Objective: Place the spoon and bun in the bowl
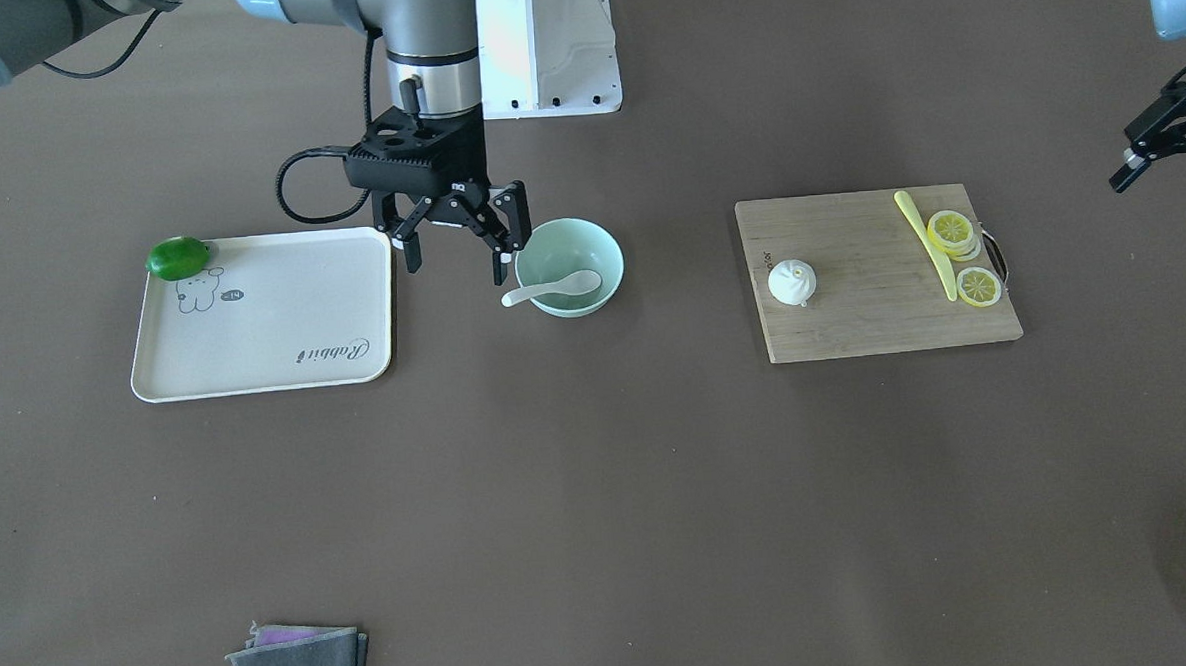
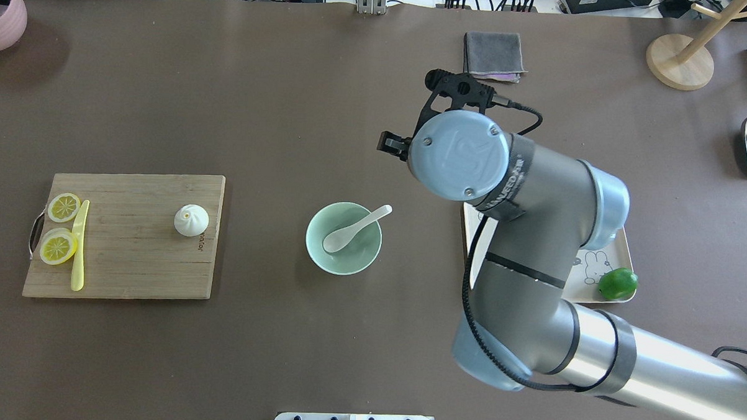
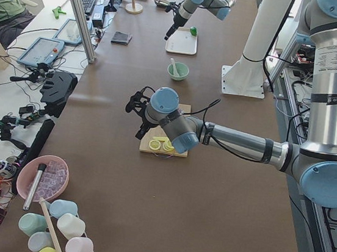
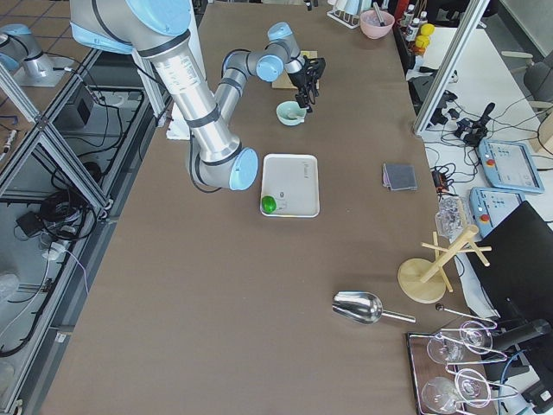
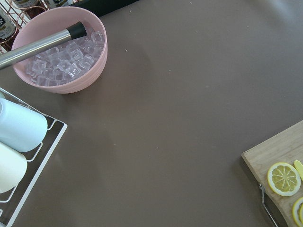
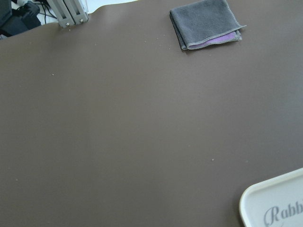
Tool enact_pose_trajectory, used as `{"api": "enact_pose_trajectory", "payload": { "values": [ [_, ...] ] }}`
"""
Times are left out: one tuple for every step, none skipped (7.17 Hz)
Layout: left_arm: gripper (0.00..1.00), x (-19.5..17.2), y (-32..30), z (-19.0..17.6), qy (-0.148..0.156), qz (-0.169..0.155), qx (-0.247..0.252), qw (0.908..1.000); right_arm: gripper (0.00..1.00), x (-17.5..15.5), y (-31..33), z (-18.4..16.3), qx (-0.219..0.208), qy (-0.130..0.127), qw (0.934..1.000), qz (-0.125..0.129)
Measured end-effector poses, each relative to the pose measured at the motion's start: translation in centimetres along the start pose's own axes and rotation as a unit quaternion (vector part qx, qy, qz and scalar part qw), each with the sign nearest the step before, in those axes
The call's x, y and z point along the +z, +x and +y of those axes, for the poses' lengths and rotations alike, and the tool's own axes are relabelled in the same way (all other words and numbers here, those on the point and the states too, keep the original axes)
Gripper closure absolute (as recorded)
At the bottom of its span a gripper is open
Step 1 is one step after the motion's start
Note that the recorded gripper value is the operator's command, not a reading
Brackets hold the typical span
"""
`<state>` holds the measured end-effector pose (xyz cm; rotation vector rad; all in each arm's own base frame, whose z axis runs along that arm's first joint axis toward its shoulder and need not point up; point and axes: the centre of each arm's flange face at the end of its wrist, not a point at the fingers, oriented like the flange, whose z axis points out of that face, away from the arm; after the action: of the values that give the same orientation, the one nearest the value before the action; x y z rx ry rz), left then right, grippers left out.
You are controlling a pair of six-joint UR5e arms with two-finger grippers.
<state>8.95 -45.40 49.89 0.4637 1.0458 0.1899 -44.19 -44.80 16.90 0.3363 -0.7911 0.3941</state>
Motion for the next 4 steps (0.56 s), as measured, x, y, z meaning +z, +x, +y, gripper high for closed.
{"api": "enact_pose_trajectory", "payload": {
  "values": [
    [0.01, 4.0, 3.9, -0.4, -0.005, 0.006, -0.005, 1.0, 0.0, 0.2, 4.5, -3.9, -0.046, -0.029, 0.9984, -0.012],
    [0.01, 7.8, 7.7, -0.4, -0.01, 0.01, -0.003, 0.9999, 0.0, 0.3, 9.3, -7.6, -0.089, -0.055, 0.9942, -0.025],
    [0.01, 11.2, 11.4, 0.0, -0.012, 0.01, 0.0, 0.9999, 0.0, 0.2, 14.2, -10.9, -0.127, -0.078, 0.9882, -0.036],
    [0.03, 14.0, 14.3, 0.8, -0.012, 0.006, 0.003, 0.9999, 0.0, 0.0, 18.3, -13.2, -0.156, -0.095, 0.9822, -0.043]
  ]
}}
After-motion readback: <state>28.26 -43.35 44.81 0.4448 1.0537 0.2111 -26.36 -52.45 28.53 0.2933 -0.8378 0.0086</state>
